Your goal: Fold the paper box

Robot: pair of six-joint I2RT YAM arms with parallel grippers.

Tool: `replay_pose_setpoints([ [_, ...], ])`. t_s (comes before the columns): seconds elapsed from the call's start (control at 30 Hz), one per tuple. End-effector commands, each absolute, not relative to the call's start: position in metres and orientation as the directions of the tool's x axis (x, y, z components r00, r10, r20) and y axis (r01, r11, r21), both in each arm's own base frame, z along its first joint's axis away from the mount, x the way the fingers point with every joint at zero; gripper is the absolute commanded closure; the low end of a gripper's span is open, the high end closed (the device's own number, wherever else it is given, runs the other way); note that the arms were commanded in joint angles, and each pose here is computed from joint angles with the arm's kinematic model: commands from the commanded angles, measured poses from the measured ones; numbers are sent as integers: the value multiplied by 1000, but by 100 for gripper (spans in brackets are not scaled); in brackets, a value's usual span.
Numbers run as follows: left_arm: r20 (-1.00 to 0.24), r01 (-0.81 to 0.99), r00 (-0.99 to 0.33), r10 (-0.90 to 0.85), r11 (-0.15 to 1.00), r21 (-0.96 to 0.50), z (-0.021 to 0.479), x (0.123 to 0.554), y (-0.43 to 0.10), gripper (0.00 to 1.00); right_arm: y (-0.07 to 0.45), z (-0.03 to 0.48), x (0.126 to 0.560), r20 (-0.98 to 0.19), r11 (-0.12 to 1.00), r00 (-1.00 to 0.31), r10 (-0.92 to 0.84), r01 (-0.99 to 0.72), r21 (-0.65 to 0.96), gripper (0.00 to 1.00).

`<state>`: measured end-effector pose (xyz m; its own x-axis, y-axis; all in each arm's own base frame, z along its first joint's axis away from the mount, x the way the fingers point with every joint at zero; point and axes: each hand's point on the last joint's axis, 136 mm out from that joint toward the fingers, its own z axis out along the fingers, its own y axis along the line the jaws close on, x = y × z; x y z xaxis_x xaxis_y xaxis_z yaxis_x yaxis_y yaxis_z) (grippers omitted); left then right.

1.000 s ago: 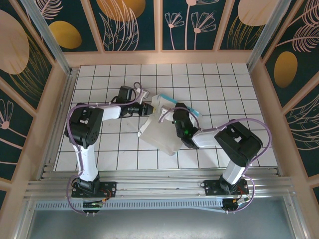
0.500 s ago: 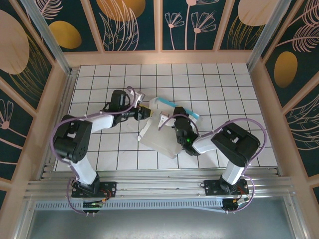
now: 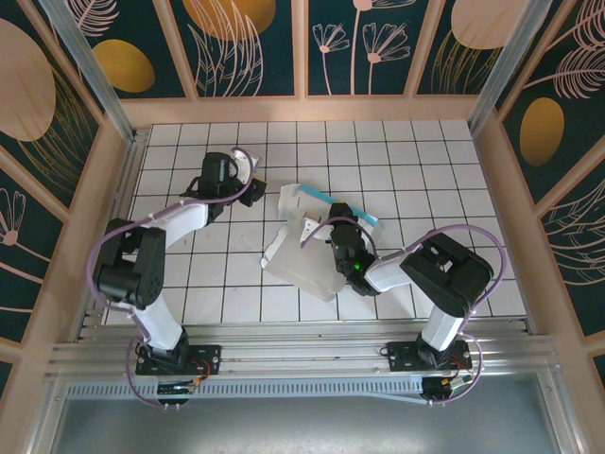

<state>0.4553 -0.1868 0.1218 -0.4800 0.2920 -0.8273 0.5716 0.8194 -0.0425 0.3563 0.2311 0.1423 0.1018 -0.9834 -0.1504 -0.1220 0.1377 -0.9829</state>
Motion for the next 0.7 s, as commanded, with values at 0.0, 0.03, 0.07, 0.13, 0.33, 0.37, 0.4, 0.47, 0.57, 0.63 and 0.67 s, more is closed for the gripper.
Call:
replay_pose_setpoints([
  [0.0, -763, 656, -471, 443, 754, 33, 98, 454, -190, 62, 235, 154, 357, -193, 184, 105, -976, -85, -979, 88],
  [0.03, -761, 681, -467, 451, 732, 16, 97, 454, -196, 62, 236, 155, 358, -193, 184, 107, -975, -83, -979, 88],
  [0.07, -758, 709, -466, 455, 705, -13, 94, 453, -204, 62, 236, 154, 358, -193, 185, 106, -976, -83, -979, 88],
  [0.13, -749, 747, -473, 464, 662, -62, 89, 451, -215, 62, 236, 155, 358, -193, 185, 106, -976, -81, -979, 88],
  [0.33, -744, 838, -460, 485, 514, -183, 87, 427, -245, 65, 236, 155, 358, -188, 180, 107, -976, -79, -980, 88],
  [0.37, -745, 844, -460, 483, 498, -198, 87, 424, -248, 66, 236, 156, 358, -189, 181, 107, -976, -77, -980, 88],
  [0.4, -745, 850, -459, 483, 483, -211, 88, 421, -251, 66, 237, 155, 358, -187, 179, 109, -976, -80, -981, 88],
  [0.47, -739, 855, -466, 487, 462, -235, 88, 417, -254, 67, 237, 155, 358, -187, 179, 111, -976, -80, -981, 88],
  [0.57, -732, 864, -472, 492, 422, -273, 88, 408, -261, 69, 237, 154, 358, -187, 180, 107, -976, -80, -981, 88],
  [0.63, -726, 866, -475, 497, 408, -288, 88, 404, -264, 69, 238, 154, 357, -188, 180, 108, -976, -79, -980, 88],
  [0.67, -725, 867, -475, 498, 406, -289, 88, 403, -265, 69, 237, 153, 357, -187, 179, 108, -976, -81, -980, 88],
])
